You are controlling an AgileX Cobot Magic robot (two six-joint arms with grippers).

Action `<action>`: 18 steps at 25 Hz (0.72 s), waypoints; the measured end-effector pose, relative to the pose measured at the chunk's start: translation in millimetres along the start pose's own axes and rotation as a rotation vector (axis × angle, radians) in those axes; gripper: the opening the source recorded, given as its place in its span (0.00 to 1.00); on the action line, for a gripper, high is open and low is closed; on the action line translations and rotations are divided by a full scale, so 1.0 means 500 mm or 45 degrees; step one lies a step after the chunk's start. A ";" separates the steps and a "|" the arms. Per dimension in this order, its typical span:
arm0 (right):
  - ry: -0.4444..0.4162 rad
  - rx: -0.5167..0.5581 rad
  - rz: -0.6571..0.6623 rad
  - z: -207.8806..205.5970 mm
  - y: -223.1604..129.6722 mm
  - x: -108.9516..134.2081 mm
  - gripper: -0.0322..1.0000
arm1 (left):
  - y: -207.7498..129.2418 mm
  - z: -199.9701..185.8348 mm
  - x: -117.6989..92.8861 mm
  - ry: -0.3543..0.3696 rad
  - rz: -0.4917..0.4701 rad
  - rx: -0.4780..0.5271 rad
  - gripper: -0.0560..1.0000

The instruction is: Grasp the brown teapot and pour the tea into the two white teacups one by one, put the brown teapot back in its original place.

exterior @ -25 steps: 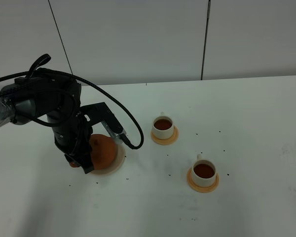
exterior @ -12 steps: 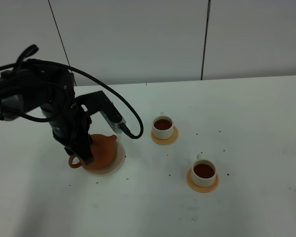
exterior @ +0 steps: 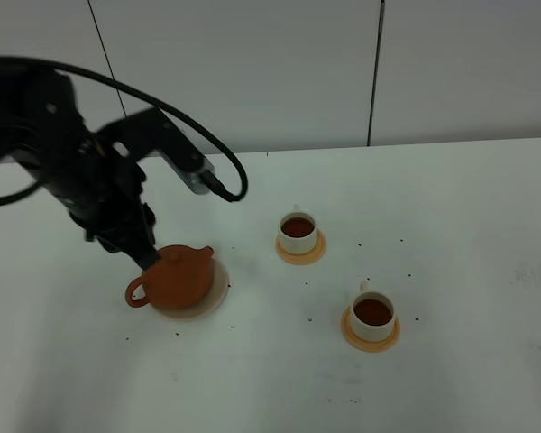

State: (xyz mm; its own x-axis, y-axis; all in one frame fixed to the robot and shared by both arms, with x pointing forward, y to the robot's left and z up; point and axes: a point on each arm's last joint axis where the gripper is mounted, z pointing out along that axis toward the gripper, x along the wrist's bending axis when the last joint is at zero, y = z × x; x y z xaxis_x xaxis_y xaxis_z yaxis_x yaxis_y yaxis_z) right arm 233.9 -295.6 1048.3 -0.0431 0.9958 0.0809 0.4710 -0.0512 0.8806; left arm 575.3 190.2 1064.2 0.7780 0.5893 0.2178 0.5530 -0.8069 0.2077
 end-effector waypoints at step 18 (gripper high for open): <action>0.000 0.000 0.000 0.000 0.000 0.000 0.26 | -0.295 -0.290 -0.135 0.434 -0.164 -0.040 0.23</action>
State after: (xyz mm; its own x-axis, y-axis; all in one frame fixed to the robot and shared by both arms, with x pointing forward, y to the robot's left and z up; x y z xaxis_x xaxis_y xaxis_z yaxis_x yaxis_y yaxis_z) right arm 233.9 -295.6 1048.3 -0.0431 0.9958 0.0809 0.4710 -0.0512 0.8806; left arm 398.2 275.4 1157.3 0.5555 0.6703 0.4921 0.6264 -0.7265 0.2825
